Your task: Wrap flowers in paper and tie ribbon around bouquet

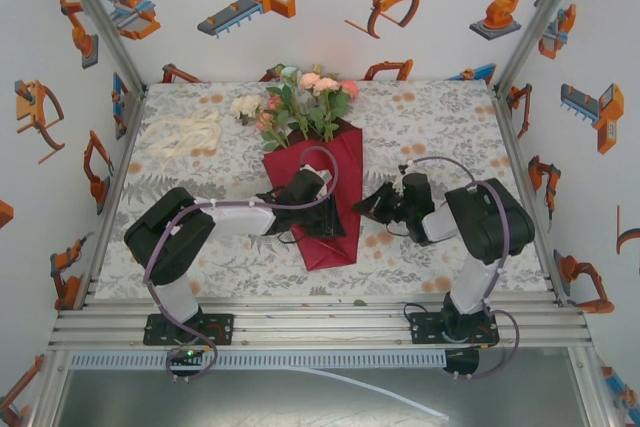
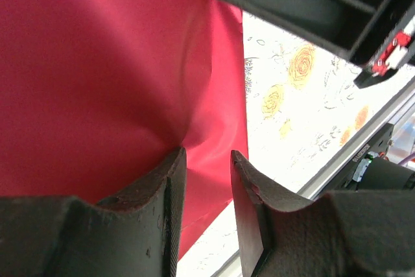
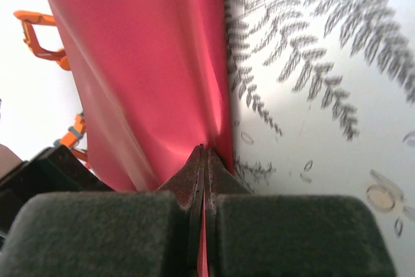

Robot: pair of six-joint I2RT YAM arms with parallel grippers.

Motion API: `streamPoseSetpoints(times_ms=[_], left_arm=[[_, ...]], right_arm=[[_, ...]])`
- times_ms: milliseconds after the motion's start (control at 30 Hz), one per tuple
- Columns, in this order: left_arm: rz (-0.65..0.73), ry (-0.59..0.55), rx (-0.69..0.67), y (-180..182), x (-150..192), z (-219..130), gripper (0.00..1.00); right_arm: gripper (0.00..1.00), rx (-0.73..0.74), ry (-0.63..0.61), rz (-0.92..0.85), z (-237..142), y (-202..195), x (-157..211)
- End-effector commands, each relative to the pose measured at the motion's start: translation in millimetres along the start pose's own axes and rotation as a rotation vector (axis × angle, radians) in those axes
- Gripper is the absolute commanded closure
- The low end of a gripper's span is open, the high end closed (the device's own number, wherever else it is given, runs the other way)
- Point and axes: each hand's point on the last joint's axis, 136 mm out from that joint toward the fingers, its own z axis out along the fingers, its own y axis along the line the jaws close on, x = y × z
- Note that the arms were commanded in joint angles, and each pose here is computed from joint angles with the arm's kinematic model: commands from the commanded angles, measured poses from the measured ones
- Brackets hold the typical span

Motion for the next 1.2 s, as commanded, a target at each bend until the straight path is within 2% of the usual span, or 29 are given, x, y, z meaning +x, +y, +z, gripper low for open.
streamPoseSetpoints(times_ms=[0, 433, 700, 1167], left_arm=[[0.002, 0.022, -0.077, 19, 5, -2, 0.63], [0.000, 0.017, -0.077, 19, 4, -5, 0.63], [-0.001, 0.013, -0.079, 20, 3, -7, 0.63], [-0.007, 0.009, -0.073, 22, 2, -7, 0.63]], right_arm=[[1.00, 0.057, -0.058, 0.032, 3, -25, -13], [1.00, 0.046, -0.091, 0.045, 27, -35, -49], [1.00, 0.025, -0.128, 0.062, 39, -34, -89], [1.00, 0.076, -0.135, 0.051, 64, -32, -136]])
